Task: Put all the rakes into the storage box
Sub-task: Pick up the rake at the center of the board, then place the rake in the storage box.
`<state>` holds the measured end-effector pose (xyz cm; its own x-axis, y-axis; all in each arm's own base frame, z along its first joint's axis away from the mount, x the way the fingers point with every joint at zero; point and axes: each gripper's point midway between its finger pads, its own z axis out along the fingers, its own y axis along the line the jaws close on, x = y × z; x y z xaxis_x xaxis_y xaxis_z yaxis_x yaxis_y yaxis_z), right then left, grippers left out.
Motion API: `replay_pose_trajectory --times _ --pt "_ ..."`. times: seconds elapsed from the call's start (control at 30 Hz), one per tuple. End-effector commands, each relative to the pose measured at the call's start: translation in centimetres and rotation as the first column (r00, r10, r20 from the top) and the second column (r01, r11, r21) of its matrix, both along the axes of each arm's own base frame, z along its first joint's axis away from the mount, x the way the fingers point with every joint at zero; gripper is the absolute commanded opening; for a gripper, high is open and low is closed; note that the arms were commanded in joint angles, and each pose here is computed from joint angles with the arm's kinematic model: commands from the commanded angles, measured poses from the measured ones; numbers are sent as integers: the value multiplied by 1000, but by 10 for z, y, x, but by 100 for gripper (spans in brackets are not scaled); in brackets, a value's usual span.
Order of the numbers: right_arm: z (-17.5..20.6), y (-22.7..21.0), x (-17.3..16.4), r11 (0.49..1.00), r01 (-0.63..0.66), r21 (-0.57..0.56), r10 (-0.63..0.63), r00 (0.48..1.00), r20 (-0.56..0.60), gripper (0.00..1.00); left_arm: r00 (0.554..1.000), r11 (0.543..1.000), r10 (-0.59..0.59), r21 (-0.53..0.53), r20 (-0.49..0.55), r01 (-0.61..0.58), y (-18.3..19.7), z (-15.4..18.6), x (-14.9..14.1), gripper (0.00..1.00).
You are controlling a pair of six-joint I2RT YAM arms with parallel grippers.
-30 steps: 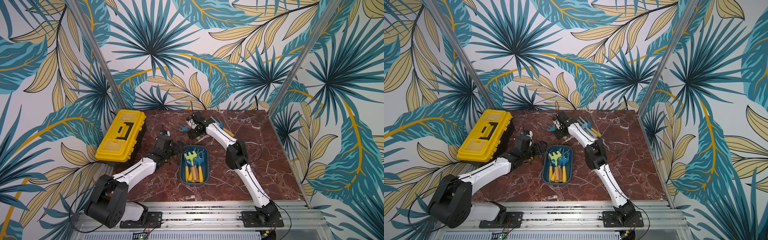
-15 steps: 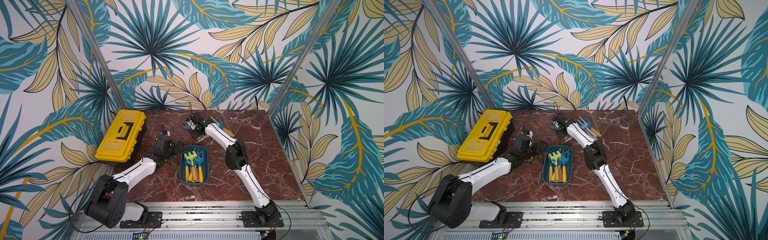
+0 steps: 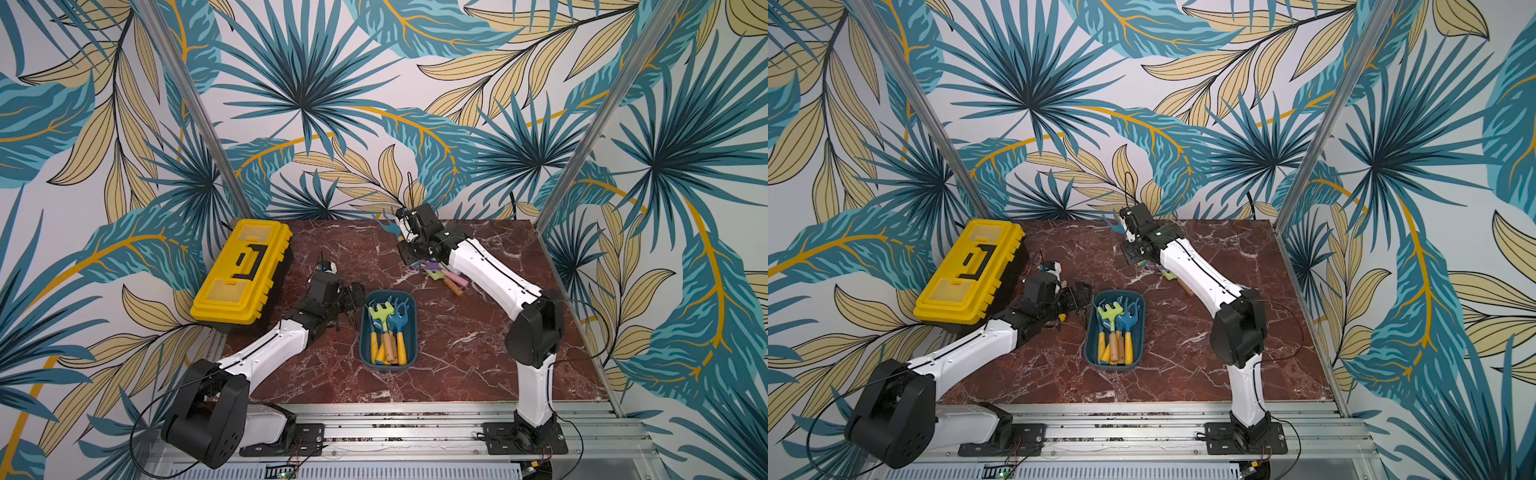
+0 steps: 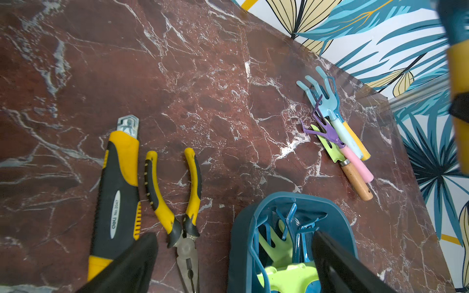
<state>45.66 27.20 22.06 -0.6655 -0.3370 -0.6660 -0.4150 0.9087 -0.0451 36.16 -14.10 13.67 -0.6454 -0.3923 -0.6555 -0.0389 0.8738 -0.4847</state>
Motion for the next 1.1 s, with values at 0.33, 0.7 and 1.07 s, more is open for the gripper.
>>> replay_pose_trajectory --times 0.33,0.7,1.07 --pt "-36 10 -147 958 214 191 -165 956 -244 13 996 998 68 11 53 -68 17 9 -3 100" --pt "-55 13 -223 879 404 254 -307 886 -349 10 996 998 70 1 55 -70 16 10 -3 100" --pt "-89 25 -237 857 468 215 -360 844 -398 10 996 998 69 -9 63 -69 17 14 -5 100"
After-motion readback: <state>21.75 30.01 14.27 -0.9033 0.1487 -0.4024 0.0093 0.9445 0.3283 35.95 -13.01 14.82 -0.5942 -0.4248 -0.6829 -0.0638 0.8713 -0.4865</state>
